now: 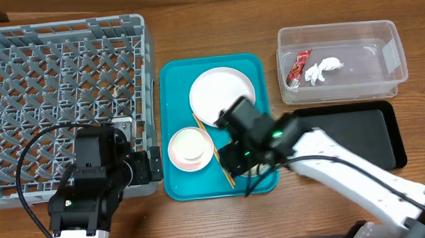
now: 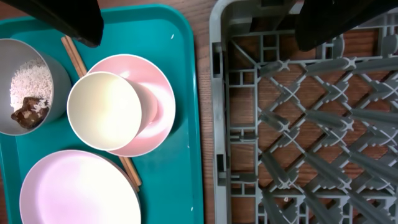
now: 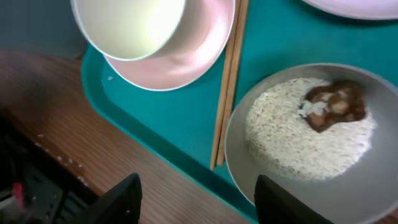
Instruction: Sort waste into correct bins and load items into the dishwasher
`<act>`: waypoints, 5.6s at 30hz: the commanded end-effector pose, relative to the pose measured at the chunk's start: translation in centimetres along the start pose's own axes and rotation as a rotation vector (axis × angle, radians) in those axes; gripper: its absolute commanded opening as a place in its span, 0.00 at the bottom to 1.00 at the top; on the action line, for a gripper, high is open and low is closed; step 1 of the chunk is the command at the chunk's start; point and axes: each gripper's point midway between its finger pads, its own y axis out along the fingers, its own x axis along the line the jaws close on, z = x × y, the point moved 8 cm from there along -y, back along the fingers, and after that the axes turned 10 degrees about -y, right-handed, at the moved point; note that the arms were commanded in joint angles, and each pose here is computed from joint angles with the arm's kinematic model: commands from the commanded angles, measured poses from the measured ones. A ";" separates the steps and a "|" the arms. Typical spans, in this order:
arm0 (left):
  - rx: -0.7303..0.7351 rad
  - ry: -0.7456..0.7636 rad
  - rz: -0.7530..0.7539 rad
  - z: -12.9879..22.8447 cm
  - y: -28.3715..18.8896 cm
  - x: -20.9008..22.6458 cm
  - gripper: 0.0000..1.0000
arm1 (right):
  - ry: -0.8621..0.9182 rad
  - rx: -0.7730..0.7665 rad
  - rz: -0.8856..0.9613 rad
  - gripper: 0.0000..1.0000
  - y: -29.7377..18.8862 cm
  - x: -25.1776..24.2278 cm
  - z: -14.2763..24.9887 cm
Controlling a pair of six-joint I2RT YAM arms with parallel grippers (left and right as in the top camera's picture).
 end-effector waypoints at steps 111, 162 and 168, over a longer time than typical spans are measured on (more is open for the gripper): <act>-0.022 -0.003 0.026 -0.5 -0.6 -0.5 1.00 | 0.016 -0.345 0.161 0.04 -3.7 -7.8 -7.6; -0.026 -0.002 0.023 -0.6 -0.6 -0.4 1.00 | 0.147 -0.018 -0.044 0.04 5.8 -1.4 -5.9; -0.026 -0.002 0.023 -0.6 -0.6 -0.4 1.00 | 0.158 -0.086 -0.054 0.04 3.1 -1.7 -7.9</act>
